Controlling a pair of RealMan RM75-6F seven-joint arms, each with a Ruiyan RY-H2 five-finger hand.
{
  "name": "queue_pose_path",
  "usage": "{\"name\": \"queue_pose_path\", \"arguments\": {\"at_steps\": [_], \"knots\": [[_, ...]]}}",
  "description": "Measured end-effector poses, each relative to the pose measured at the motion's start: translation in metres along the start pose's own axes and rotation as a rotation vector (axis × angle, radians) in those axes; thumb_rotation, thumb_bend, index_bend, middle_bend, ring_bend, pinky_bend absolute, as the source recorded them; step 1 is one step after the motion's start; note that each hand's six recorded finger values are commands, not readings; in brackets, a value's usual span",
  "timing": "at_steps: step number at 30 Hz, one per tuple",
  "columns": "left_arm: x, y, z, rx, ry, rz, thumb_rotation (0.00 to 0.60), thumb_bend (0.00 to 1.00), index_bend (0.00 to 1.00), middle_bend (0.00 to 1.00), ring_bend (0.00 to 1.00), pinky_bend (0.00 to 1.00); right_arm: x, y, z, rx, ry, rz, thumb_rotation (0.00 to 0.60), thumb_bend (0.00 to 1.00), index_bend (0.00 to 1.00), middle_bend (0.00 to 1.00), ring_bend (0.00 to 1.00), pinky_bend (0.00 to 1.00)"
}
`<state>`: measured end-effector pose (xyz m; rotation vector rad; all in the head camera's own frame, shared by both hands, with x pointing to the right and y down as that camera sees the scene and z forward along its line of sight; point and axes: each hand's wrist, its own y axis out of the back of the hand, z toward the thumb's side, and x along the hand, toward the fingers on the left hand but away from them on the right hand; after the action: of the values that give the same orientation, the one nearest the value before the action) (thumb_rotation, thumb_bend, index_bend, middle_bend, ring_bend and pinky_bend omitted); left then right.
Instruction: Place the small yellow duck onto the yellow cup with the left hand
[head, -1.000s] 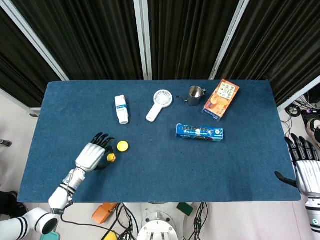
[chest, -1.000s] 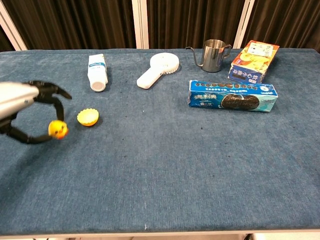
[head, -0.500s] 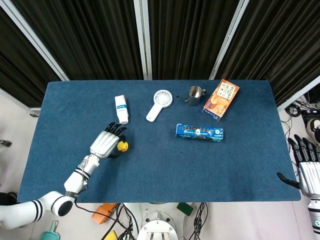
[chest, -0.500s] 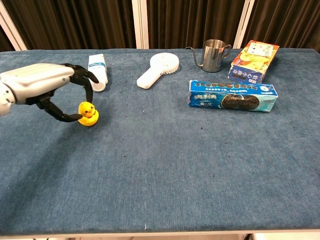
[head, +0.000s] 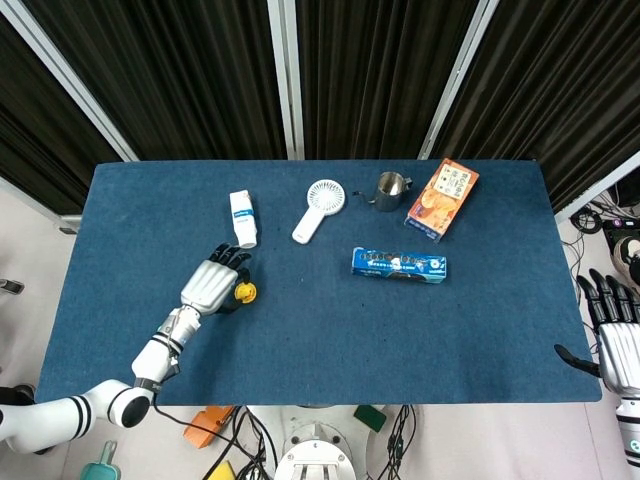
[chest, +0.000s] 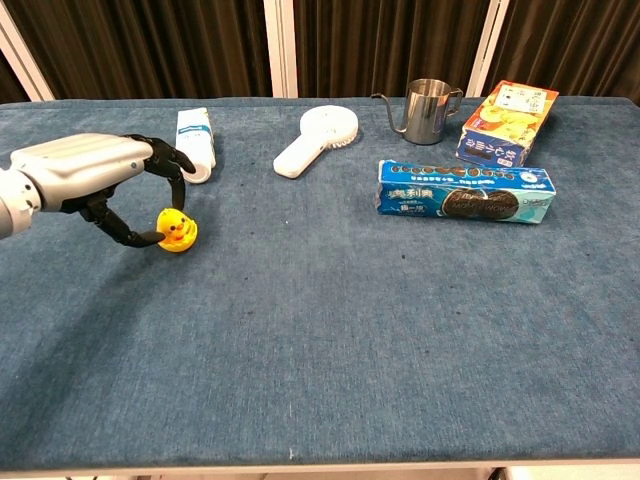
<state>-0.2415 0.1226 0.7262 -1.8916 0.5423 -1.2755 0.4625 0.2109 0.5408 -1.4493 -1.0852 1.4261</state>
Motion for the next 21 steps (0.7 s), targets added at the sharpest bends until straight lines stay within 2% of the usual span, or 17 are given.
{"name": "queue_pose_path", "arguments": {"at_steps": [4, 13, 16, 21], "knots": [[0.0, -0.001, 0.0, 0.006, 0.002, -0.004, 0.6, 0.37, 0.4, 0.14, 0.05, 0.0, 0.0, 0.0, 0.0, -0.001, -0.001, 0.002, 0.6, 0.15, 0.0, 0.0, 0.0, 0.12], [-0.002, -0.001, -0.001, 0.014, 0.004, -0.009, 0.6, 0.36, 0.35, 0.14, 0.04, 0.0, -0.001, 0.0, 0.0, -0.003, -0.002, 0.002, 0.6, 0.15, 0.0, 0.0, 0.0, 0.12], [-0.005, 0.004, -0.004, 0.016, 0.011, 0.011, 0.6, 0.35, 0.32, 0.14, 0.04, 0.0, -0.001, 0.0, -0.001, -0.002, -0.004, 0.002, 0.6, 0.15, 0.0, 0.0, 0.0, 0.12], [-0.019, 0.025, -0.026, -0.016, 0.074, 0.092, 0.6, 0.33, 0.3, 0.14, 0.05, 0.0, -0.002, 0.001, -0.005, -0.002, -0.016, 0.013, 0.6, 0.15, 0.0, 0.0, 0.0, 0.12]]}}
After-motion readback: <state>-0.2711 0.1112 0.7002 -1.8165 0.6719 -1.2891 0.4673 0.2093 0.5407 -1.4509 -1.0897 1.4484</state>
